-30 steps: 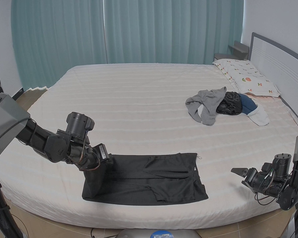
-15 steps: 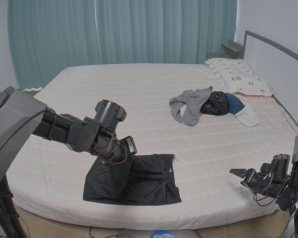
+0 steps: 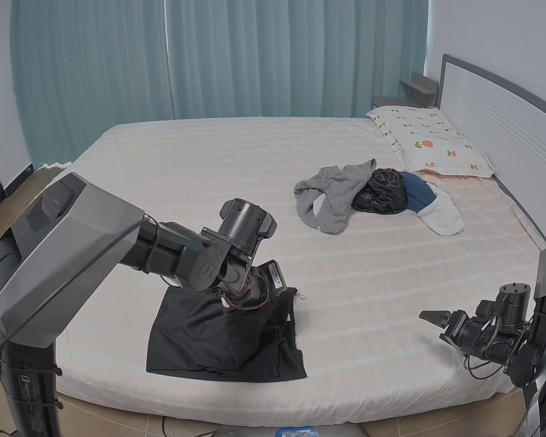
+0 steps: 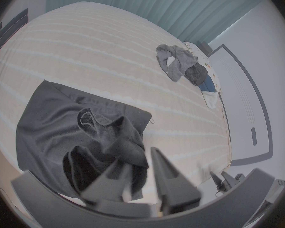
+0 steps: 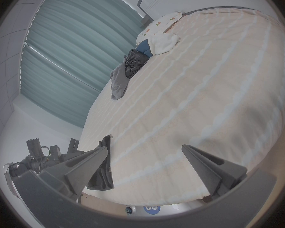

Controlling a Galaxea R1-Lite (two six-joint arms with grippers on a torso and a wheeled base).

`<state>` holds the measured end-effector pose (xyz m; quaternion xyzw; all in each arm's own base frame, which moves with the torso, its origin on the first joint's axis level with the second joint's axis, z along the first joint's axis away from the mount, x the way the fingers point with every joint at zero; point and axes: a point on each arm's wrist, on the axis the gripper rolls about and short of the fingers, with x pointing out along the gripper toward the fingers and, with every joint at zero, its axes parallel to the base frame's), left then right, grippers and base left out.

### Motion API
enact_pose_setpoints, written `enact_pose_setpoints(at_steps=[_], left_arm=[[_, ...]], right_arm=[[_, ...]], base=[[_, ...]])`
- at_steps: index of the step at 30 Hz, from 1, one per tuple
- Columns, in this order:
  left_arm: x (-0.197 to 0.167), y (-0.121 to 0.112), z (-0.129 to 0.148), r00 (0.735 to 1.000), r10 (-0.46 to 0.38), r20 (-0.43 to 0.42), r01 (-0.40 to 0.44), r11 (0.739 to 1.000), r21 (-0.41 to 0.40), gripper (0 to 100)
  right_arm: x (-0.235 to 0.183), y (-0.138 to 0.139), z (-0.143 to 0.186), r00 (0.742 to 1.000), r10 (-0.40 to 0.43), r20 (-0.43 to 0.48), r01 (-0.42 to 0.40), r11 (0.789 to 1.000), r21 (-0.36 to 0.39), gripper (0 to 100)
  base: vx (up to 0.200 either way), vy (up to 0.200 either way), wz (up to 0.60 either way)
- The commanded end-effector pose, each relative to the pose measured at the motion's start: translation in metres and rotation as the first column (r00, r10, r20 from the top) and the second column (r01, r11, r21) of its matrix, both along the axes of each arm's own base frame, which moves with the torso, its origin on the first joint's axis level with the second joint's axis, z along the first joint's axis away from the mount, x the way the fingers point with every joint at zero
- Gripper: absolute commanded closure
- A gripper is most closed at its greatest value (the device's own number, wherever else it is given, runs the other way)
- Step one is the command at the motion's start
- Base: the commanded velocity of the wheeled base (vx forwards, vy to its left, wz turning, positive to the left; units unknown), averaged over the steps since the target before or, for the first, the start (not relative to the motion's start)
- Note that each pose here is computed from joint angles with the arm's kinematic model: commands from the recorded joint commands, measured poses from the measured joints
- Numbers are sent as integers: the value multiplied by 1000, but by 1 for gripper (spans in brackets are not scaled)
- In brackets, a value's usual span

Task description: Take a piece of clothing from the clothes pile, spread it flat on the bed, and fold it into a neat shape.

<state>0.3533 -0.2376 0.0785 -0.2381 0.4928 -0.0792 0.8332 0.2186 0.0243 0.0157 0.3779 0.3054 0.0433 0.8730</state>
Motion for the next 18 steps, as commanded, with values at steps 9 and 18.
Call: enact_pose_setpoints(at_steps=[9,18], left_arm=[[-15,-4,36,999,42,15,-40,992,-117,0],[-29,12,41,997,33,-74,-47,980,-194,0]], right_arm=[[-4,0,-1,1000,1,-14,-1,1000,-1,0],[-4,0,-1,1000,-2,-13,1,1000,-3,0]], base=[[0,0,0],[0,0,0]])
